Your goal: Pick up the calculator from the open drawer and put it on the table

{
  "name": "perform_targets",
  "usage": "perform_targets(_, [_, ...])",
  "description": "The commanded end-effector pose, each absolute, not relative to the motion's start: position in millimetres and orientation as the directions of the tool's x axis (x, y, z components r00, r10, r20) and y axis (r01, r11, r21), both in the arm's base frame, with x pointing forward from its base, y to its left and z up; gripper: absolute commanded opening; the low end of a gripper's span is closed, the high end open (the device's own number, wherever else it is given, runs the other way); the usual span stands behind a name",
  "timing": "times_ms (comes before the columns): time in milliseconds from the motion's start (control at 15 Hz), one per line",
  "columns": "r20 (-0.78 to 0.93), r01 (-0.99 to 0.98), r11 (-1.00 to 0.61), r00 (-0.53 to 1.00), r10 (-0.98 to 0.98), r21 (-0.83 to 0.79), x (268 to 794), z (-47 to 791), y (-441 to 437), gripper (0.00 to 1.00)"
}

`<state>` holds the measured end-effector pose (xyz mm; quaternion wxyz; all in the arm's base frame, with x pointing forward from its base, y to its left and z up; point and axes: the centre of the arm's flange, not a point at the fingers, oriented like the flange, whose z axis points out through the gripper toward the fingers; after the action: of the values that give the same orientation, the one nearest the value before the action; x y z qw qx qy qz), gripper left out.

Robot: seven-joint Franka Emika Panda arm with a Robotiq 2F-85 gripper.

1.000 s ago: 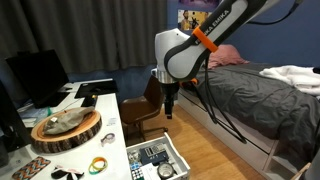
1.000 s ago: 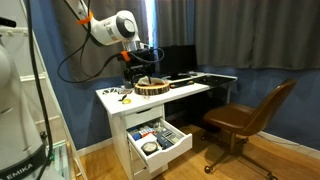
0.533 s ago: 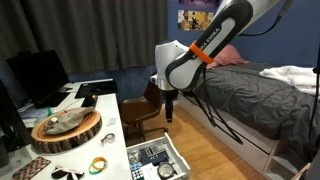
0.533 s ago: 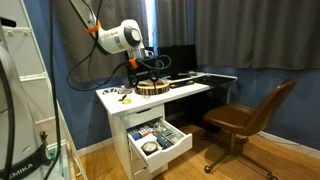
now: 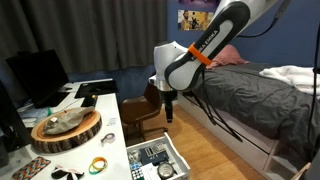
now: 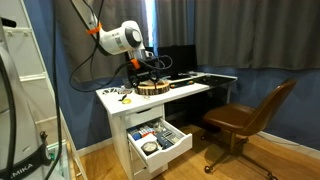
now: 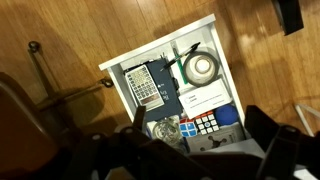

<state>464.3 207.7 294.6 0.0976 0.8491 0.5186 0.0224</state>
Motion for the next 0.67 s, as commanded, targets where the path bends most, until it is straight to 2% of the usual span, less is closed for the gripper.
perform_targets(0, [-0.088,0.945,-0.272,0.292,0.952,0.182,497,255,218,1.0])
perform_targets(267, [-0.05,0.98,-0.13,0.138,0.989,0.151,519,199,225,1.0])
perform_targets(600, [-0.024,0.991,-0.052,0.056,0.998,0.127,544,130,221,1.0])
